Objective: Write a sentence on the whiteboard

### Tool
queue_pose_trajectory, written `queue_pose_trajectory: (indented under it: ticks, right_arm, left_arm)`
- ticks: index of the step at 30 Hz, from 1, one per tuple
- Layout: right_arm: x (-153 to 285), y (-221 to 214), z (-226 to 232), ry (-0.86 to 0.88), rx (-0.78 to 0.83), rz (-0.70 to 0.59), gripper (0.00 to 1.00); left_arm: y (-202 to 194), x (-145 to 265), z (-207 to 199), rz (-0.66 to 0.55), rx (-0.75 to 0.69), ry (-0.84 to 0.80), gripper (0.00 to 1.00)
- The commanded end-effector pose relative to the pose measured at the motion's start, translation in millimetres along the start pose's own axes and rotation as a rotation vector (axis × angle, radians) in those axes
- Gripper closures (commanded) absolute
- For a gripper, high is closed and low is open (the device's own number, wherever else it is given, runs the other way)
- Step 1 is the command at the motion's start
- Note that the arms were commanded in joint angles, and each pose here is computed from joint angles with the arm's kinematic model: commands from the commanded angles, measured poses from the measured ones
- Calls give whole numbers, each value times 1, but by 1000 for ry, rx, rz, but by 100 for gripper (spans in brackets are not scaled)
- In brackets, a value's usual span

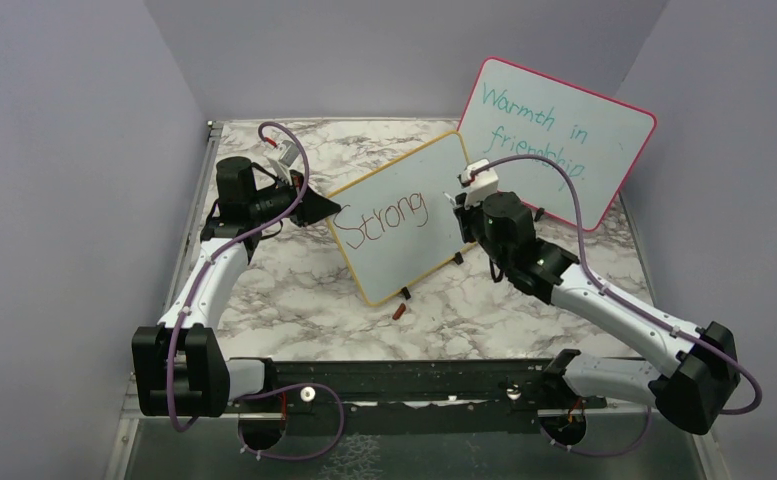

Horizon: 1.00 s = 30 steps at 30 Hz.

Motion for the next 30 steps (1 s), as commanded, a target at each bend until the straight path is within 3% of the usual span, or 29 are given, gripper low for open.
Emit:
queue_pose_trajectory:
  ticks: [1,30]
  right_arm:
    - [-1,9,-12,-25,-23,-50,99]
    - [-38,11,-15,-31,20,-75,99]
  left_arm:
    - [-16,-3,36,32,-27,151,100]
    - [-16,-3,36,35,-28,155,100]
Point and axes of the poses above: each gripper's point midway between its finger pads, its own x axis back along the fingers, its own z axis along the line the jaws close on, y = z × x, the point moved 2 cm from there along x, back along the fingers, and after that the axes turned 10 degrees about x, right-handed, at the moved point
